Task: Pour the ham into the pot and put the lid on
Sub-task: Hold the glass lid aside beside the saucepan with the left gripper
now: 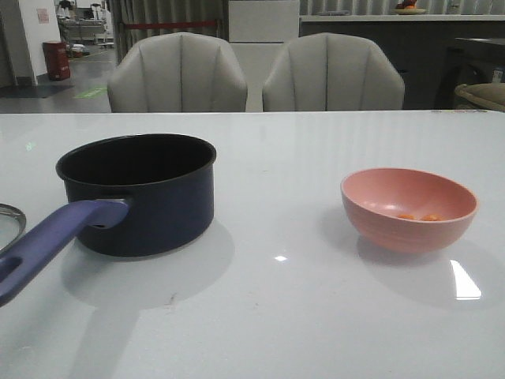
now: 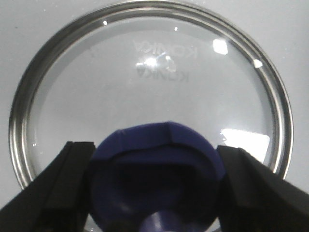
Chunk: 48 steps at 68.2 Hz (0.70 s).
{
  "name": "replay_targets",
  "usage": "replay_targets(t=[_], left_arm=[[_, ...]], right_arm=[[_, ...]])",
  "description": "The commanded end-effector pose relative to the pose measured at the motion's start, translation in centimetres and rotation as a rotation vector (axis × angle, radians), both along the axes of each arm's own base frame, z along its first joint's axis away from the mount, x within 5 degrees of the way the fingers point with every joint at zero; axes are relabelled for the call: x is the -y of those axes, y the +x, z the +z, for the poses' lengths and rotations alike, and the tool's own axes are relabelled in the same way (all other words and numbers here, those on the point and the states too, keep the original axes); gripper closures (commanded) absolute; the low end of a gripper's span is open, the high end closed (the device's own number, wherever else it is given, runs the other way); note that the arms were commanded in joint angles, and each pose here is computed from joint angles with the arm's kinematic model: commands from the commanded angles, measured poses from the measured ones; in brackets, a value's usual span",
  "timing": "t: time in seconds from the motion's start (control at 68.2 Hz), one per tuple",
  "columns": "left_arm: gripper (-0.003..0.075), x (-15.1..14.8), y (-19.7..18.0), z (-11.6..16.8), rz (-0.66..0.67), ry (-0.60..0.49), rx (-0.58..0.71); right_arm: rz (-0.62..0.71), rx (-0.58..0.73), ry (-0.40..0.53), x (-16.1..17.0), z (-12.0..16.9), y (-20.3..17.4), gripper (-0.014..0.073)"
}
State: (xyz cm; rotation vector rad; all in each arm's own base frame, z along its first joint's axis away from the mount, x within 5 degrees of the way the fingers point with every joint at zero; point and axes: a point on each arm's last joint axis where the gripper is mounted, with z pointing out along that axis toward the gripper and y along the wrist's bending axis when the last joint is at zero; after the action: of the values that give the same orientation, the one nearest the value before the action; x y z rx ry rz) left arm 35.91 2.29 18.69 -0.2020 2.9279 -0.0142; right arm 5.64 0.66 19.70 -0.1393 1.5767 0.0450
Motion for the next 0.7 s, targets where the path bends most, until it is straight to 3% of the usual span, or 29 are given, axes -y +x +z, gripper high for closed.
replay_targets(t=[0.0, 0.191, 0.367, 0.689], left_arm=[[0.0417, -0.1, 0.4, 2.0, 0.0, 0.005, 0.085], [0.0153, -0.1, 0.4, 1.9, 0.001, 0.003, 0.074], [0.0158, 0.1, 0.4, 2.5, -0.003, 0.003, 0.08], [0.0159, 0.2, -2.2, 8.7, -0.002, 0.016, 0.281]], right_arm=[[-0.004, 0.109, 0.002, 0.0, 1.1, -0.2, 0.0437], [-0.004, 0.109, 0.002, 0.0, 1.1, -0.2, 0.0437], [-0.004, 0.109, 0.002, 0.0, 1.1, -0.2, 0.0437], [-0.004, 0.109, 0.002, 0.0, 1.1, -0.2, 0.0437]])
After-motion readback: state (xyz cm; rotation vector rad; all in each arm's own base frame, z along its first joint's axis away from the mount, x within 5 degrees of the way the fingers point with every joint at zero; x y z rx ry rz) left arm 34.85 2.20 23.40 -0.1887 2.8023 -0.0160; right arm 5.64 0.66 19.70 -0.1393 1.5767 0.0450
